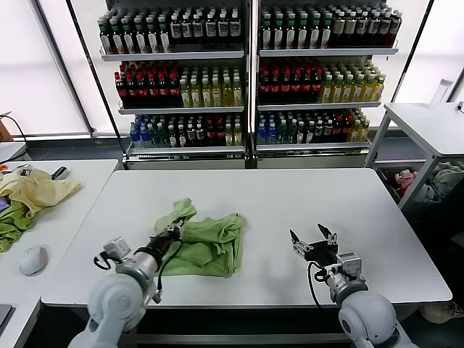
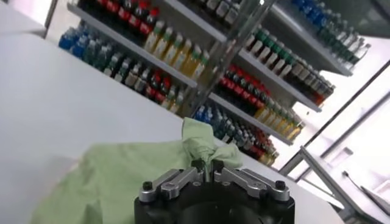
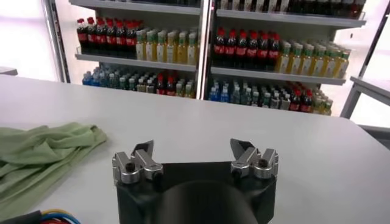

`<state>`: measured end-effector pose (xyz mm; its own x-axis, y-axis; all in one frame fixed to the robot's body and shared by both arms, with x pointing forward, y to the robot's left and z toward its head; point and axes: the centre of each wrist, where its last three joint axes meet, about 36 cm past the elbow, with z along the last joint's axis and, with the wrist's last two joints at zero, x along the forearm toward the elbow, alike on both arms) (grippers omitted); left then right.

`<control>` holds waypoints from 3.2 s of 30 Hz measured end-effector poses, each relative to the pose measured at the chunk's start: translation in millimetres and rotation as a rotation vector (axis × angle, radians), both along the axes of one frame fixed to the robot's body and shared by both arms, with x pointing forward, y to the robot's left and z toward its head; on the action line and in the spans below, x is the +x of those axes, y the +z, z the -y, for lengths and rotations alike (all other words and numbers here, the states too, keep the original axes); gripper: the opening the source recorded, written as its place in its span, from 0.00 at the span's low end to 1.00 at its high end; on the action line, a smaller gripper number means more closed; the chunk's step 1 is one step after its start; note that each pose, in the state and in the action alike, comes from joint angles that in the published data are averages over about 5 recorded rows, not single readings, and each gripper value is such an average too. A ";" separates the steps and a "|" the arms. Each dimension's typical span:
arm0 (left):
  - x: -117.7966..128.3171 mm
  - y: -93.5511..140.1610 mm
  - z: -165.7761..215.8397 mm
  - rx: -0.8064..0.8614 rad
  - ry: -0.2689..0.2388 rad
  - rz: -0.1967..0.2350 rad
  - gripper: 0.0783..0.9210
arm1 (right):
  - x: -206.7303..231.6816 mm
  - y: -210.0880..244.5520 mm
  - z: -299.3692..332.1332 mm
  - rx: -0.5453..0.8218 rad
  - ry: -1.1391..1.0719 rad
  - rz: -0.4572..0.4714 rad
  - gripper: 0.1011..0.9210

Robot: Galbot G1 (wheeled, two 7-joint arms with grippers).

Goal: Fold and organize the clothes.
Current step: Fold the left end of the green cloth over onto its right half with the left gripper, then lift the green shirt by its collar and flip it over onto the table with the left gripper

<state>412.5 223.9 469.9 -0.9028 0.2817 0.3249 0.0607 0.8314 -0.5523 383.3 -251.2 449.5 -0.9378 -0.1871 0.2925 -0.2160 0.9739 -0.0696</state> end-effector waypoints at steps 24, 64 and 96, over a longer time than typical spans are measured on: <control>-14.2 5.6 42.1 0.086 -0.226 0.046 0.62 | 3.2 0.0 3.0 -0.004 -0.003 0.003 0.88; 10.2 -83.5 -62.2 0.211 -0.048 -0.071 0.63 | 9.7 -2.9 6.9 -0.010 -0.029 0.009 0.88; 15.9 -68.3 -131.8 -0.427 0.138 -0.045 0.04 | 6.5 1.3 9.6 0.013 -0.038 0.008 0.88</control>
<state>428.4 355.8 401.6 -0.9290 0.2771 0.2454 -0.0667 0.5269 -0.8473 389.8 -260.8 450.8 -0.9467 -0.1552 0.2823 -0.1784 0.9822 -0.0582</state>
